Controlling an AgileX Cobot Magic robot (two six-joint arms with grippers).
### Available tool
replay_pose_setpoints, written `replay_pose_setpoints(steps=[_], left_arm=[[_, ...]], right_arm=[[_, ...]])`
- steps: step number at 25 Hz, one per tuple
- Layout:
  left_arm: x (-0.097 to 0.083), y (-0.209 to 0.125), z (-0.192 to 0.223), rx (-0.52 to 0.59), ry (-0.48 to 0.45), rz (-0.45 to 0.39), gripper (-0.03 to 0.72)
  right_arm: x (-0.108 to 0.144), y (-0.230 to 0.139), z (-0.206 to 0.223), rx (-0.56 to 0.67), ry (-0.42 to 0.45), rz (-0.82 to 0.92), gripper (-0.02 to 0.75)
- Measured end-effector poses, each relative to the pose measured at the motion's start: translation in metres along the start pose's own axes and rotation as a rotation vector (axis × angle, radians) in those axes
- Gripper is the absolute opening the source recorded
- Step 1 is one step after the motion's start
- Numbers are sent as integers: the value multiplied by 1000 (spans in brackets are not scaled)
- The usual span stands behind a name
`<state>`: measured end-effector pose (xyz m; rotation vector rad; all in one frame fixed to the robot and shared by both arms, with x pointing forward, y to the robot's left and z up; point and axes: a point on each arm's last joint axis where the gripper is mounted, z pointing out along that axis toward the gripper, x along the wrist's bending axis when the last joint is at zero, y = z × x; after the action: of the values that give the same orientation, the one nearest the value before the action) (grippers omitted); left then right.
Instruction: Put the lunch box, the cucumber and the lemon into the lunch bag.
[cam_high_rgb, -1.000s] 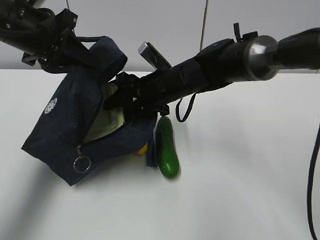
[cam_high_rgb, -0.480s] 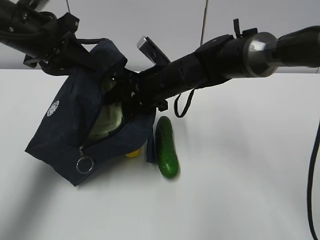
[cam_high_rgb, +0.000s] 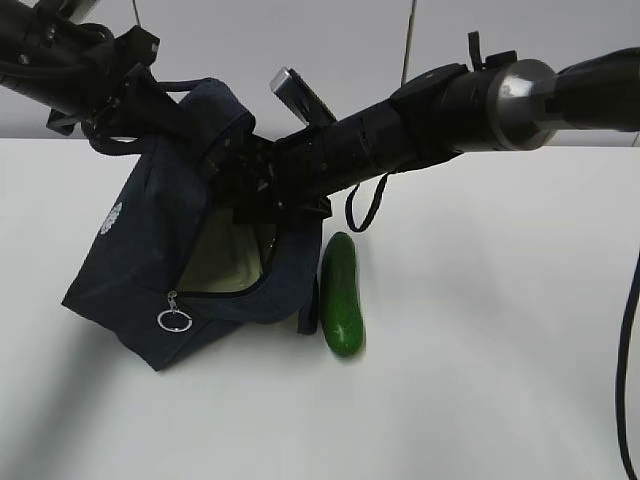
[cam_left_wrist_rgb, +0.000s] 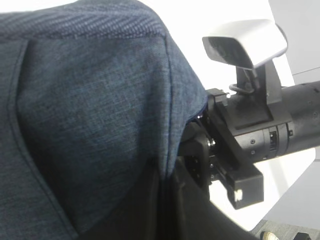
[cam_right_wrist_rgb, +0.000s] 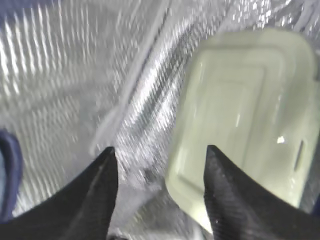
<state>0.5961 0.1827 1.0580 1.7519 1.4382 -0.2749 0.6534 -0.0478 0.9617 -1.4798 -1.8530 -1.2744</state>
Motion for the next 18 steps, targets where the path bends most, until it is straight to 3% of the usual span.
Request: replay_pose_setpoints(steps=[10, 18], left_arm=[[12, 3, -10, -13, 10, -28, -8], [22, 4, -18, -7, 20, -46, -8]], right_arm=[[2, -4, -2, 80, -23, -75, 414], [28, 11, -22, 122, -96, -218, 414]])
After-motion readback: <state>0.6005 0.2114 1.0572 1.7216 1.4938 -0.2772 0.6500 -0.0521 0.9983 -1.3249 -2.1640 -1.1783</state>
